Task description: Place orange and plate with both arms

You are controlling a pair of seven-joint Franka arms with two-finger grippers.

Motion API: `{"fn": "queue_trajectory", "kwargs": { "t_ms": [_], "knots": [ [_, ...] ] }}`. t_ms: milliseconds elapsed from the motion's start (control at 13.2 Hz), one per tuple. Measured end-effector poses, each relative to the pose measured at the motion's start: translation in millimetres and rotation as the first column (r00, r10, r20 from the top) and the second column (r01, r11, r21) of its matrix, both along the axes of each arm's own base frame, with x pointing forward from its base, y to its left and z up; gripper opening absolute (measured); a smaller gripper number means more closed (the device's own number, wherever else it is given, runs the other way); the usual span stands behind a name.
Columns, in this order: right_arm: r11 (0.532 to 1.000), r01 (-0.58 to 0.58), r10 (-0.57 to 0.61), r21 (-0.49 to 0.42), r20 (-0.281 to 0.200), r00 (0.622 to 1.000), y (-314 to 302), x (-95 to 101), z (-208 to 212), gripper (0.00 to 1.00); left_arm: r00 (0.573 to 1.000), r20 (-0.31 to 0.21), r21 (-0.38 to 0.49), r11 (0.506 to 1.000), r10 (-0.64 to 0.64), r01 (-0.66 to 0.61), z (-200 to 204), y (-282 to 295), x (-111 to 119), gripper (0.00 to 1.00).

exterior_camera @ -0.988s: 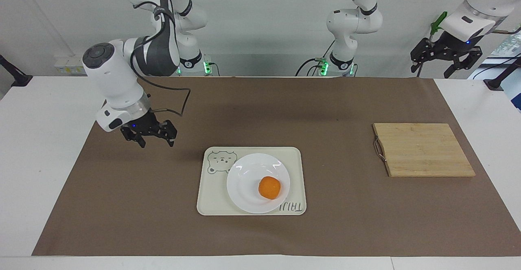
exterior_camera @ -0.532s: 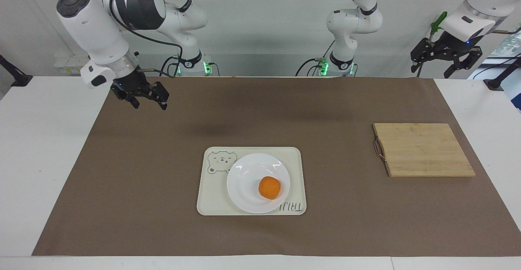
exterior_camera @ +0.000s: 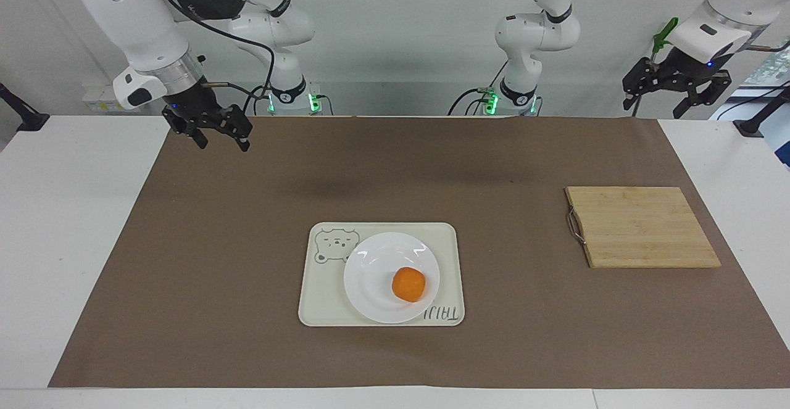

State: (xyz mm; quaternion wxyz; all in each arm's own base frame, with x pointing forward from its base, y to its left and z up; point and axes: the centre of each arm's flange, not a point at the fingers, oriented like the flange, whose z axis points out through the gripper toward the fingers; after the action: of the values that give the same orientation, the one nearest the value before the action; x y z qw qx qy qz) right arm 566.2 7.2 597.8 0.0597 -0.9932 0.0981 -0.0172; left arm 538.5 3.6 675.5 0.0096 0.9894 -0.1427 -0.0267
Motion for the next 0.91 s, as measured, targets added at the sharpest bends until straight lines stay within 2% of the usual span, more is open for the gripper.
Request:
{"fn": "queue_trajectory", "kwargs": {
  "t_ms": [380, 912],
  "knots": [
    [0.998, -0.022, 0.021, -0.054, -0.026, 0.999, 1.3, -3.7, -1.1, 1.00, 1.000, 0.000, 0.000, 1.000, 0.000, 0.000, 0.0, 0.0, 0.0, 1.00],
    [0.999, -0.005, 0.003, -0.054, -0.034, 0.999, -19.4, -15.2, 12.3, 1.00, 1.000, 0.000, 0.000, 1.000, 0.000, 0.000, 0.0, 0.1, 0.0, 1.00]
  ]
}}
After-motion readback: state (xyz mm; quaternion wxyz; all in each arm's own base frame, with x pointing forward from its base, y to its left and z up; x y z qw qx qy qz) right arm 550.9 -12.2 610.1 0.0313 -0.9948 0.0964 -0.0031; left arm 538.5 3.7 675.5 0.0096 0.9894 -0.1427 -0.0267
